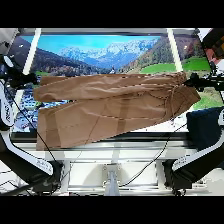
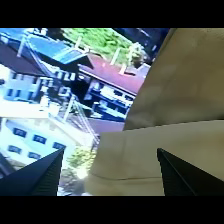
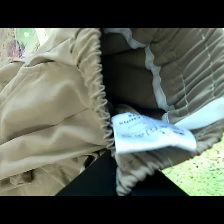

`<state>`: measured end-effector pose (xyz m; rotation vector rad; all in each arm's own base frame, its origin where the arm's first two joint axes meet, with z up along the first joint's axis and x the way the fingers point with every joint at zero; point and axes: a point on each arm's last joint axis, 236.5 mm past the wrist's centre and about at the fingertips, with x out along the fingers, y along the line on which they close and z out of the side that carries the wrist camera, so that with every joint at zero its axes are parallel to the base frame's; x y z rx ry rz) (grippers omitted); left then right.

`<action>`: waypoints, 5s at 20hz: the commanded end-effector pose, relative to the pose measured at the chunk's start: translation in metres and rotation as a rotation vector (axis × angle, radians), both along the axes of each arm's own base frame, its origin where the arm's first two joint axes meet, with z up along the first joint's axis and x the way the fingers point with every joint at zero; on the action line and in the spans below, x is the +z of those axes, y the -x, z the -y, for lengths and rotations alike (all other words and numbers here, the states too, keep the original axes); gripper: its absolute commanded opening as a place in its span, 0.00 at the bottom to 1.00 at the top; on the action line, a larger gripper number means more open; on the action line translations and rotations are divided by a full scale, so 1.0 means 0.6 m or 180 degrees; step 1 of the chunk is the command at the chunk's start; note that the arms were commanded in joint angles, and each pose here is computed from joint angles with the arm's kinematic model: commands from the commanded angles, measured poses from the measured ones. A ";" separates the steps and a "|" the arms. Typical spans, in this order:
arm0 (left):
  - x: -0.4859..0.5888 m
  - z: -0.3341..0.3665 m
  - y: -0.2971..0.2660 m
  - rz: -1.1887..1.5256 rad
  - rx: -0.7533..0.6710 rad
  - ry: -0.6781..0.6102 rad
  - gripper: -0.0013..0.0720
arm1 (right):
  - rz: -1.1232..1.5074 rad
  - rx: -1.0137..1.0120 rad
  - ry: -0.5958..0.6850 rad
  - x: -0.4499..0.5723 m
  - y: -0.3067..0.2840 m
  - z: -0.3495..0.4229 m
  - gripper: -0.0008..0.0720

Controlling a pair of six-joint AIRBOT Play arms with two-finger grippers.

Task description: Fold the clothes and pants, and hang the long-sleeved shirts on hangers.

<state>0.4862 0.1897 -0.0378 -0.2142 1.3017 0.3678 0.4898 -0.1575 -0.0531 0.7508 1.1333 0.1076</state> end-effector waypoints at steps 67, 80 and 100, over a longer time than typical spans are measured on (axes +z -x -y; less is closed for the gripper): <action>0.001 0.099 0.042 0.0131 -0.0277 0.1582 0.90 | 0.0650 -0.0454 0.0035 0.076 -0.086 0.037 0.06; -0.071 0.129 0.072 -0.0448 0.0137 0.1787 0.61 | 0.0518 -0.0347 0.0109 0.062 -0.070 0.036 0.06; -0.067 0.143 -0.113 0.0845 0.0724 0.1954 0.04 | 0.0494 -0.0343 0.0174 0.057 -0.068 0.042 0.06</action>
